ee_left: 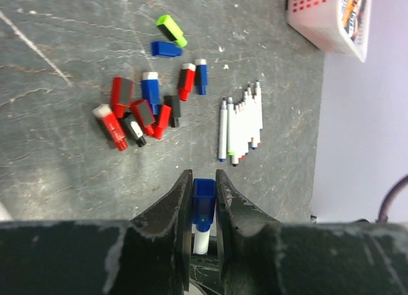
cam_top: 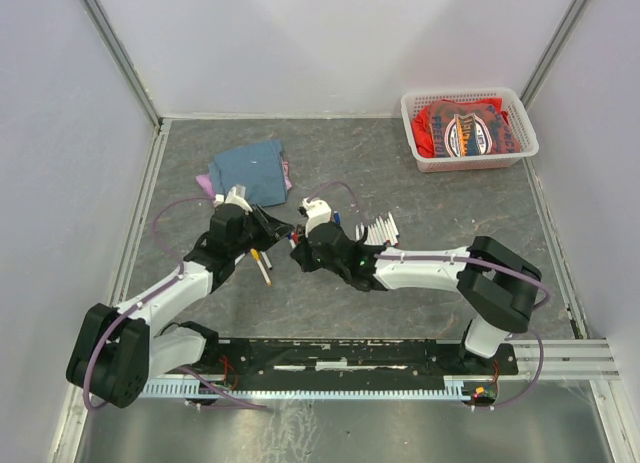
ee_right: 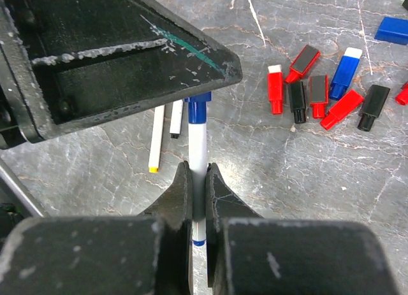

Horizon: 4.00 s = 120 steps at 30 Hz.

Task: Open the pen caps
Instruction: Open the pen cap from the pen, then place the pen at the center of the board, then place the pen cap at the center of the board.

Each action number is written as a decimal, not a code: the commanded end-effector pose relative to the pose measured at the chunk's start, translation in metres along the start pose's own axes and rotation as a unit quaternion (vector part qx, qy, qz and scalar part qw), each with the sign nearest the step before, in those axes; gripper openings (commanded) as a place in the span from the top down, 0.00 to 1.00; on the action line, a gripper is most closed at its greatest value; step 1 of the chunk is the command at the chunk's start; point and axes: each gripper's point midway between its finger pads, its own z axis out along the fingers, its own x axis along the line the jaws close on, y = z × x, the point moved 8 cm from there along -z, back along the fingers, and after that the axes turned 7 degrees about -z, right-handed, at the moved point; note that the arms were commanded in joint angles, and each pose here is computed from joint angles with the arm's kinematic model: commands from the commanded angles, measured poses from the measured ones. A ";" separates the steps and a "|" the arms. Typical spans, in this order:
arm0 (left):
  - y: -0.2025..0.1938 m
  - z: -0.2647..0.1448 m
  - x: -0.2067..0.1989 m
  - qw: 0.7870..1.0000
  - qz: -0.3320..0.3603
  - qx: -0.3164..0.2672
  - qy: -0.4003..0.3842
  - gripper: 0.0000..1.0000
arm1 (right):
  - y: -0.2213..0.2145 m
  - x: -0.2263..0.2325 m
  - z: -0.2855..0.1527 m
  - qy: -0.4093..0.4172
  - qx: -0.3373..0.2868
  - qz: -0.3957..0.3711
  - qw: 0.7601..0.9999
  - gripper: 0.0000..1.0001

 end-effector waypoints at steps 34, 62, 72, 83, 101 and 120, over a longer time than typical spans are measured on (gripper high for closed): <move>0.019 -0.020 -0.077 0.943 0.147 0.053 -0.293 0.97 | 0.013 -0.005 -0.068 0.340 -0.138 0.186 0.911 0.99; 0.035 0.013 -0.073 0.990 0.092 -0.108 -0.024 0.97 | -0.018 -0.054 -0.066 -0.012 0.002 0.030 0.999 0.99; 0.022 0.058 -0.025 0.981 0.143 -0.044 0.121 0.97 | -0.017 -0.089 -0.053 -0.145 0.022 0.034 0.989 0.99; 0.019 0.088 -0.002 0.966 0.176 -0.019 0.186 0.97 | -0.010 -0.117 -0.030 -0.200 0.040 0.043 0.978 0.97; 0.011 0.106 0.014 0.963 0.173 -0.003 0.205 0.80 | -0.002 -0.137 -0.022 -0.242 0.058 0.033 0.968 0.91; 0.009 0.107 0.015 0.964 0.170 0.000 0.204 0.62 | -0.008 -0.156 -0.005 -0.273 0.090 0.017 0.958 0.82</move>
